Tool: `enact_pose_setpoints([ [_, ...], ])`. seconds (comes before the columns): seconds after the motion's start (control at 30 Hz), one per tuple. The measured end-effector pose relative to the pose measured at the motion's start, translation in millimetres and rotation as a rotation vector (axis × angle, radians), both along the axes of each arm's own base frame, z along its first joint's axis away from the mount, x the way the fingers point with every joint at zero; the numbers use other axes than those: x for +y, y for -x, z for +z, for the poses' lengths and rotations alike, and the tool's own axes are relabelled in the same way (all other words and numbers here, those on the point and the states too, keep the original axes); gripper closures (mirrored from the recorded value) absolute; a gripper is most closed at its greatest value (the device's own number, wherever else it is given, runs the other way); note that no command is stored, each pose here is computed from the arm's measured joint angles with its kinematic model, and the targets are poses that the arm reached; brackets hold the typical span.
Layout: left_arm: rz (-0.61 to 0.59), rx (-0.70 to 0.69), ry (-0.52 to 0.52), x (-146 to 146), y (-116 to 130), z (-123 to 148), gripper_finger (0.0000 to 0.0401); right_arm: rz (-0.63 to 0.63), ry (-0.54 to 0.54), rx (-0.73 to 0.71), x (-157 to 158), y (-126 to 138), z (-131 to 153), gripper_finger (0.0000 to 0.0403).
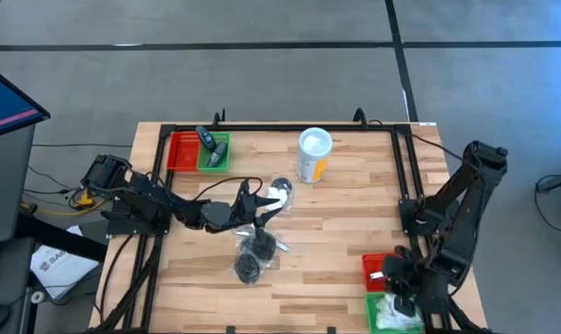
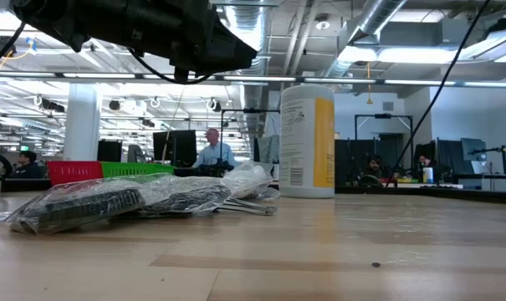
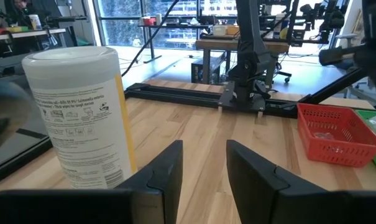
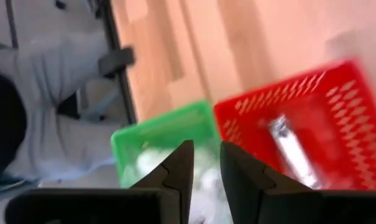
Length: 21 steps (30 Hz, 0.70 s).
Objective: Pick & Place Travel size toiletries
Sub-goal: Put the white cotton pack into the bottom green bin
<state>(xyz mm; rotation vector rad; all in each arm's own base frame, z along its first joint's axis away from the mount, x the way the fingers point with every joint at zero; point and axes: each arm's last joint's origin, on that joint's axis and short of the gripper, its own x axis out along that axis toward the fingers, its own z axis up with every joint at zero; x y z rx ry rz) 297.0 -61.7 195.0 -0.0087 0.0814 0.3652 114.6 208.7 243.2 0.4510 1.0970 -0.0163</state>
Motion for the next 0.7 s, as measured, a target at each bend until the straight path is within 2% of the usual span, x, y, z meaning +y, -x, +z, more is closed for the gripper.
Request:
enact_pose_setpoints([
  [0.13,0.017,0.043,-0.009,8.4,-1.3,-4.0,0.0288,0.002,0.064,-0.039,-9.1,-11.3,0.9,0.0331],
  [0.5,-0.172,0.189,0.113,63.3,-8.0,-20.9,0.0288,0.041,0.153,-0.092,-26.7,-43.6,0.8,0.0331],
  [0.7,-0.209,0.265,0.168,89.6,-4.5,-28.5,0.0288,0.060,0.204,-0.107,-38.1,-57.1,1.2,0.0331],
])
